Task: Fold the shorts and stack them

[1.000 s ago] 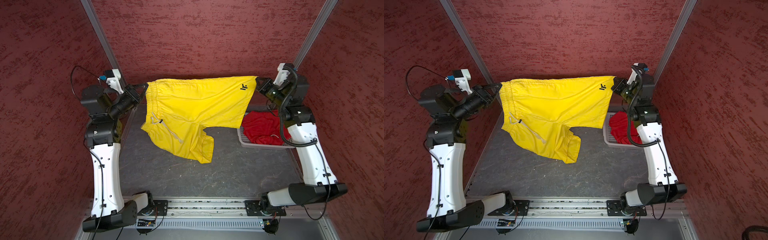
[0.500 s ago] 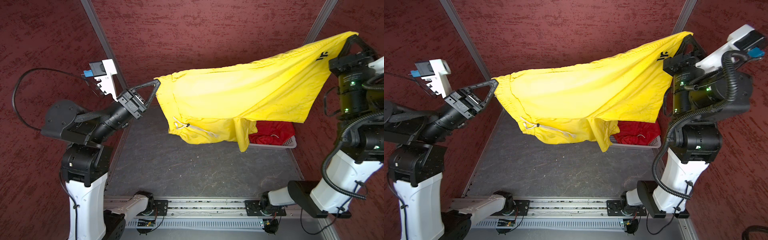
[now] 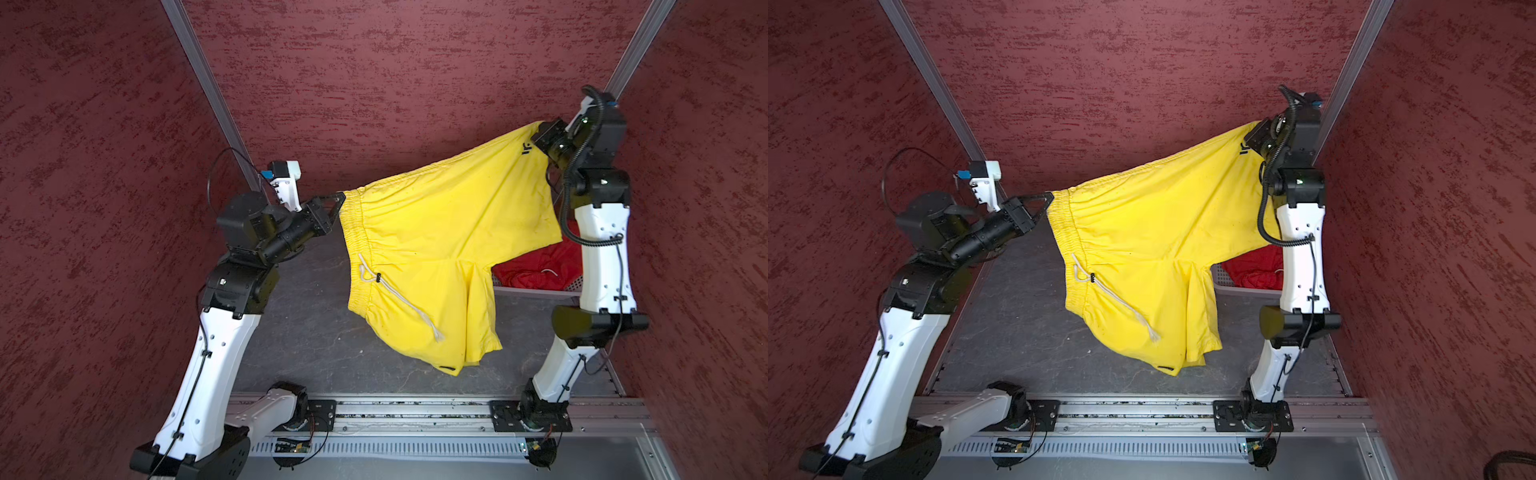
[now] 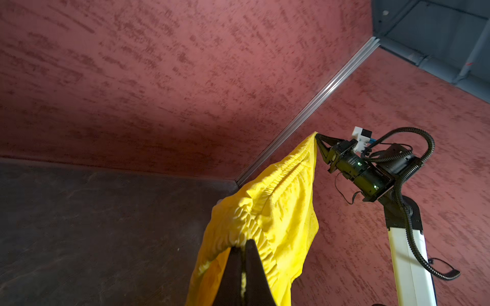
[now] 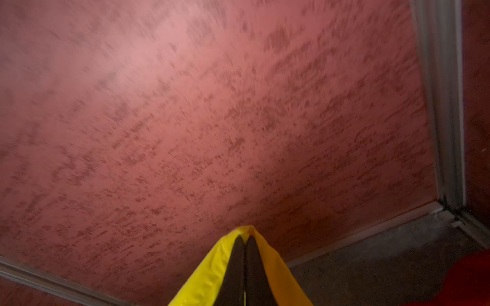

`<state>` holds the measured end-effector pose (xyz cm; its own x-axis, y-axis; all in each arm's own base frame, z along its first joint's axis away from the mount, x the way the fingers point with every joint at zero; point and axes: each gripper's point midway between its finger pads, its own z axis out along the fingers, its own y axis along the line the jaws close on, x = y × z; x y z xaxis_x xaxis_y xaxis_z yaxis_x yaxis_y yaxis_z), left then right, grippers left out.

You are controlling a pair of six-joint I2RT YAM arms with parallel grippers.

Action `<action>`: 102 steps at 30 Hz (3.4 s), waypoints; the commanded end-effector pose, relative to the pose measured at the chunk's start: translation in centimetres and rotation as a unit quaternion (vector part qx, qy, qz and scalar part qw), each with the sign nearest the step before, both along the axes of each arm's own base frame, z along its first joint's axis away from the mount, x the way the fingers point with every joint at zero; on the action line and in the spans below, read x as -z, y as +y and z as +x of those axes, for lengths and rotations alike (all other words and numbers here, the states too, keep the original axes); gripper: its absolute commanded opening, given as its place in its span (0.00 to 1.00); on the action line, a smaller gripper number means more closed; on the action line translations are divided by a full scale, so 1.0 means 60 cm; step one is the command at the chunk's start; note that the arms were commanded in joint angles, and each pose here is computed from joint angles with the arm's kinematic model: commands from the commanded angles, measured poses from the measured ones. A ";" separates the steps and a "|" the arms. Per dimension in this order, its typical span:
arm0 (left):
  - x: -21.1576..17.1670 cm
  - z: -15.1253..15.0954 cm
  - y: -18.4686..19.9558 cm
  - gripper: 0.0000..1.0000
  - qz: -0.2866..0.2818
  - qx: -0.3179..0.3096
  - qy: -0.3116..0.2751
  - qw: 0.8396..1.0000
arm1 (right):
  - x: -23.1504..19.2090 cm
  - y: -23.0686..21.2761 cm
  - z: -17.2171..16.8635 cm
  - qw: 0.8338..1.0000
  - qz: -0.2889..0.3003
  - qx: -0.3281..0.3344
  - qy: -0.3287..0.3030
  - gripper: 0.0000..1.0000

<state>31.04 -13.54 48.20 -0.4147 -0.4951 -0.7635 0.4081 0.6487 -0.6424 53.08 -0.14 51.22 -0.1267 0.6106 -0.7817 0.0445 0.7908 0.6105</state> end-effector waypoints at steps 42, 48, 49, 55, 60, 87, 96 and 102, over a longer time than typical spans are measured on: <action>0.466 0.193 0.375 0.55 0.008 -0.415 0.287 0.864 | 0.548 0.467 -0.043 0.899 -0.268 -0.244 0.247 0.54; 0.515 0.119 0.233 0.27 0.056 -0.324 0.321 0.888 | 0.618 0.462 -0.196 0.876 -0.206 -0.299 0.316 0.57; 0.521 0.107 0.214 0.27 0.067 -0.311 0.324 0.891 | 0.634 0.461 -0.216 0.871 -0.191 -0.309 0.330 0.58; 0.568 0.037 0.101 0.25 0.100 -0.235 0.346 0.903 | 0.702 0.472 -0.287 0.859 -0.092 -0.345 0.367 0.60; 0.624 0.000 0.044 0.23 0.125 -0.195 0.376 0.897 | 0.730 0.474 -0.285 0.864 -0.022 -0.334 0.376 0.60; 0.766 -0.016 0.031 0.17 0.154 -0.172 0.441 0.867 | 0.784 0.434 -0.215 0.873 0.117 -0.282 0.380 0.41; 0.784 -0.019 0.034 0.17 0.163 -0.176 0.448 0.861 | 0.708 0.445 -0.142 0.888 0.150 -0.296 0.317 0.00; 0.811 -0.027 0.037 0.17 0.170 -0.175 0.462 0.853 | 0.649 0.383 -0.058 0.913 0.176 -0.247 0.272 0.00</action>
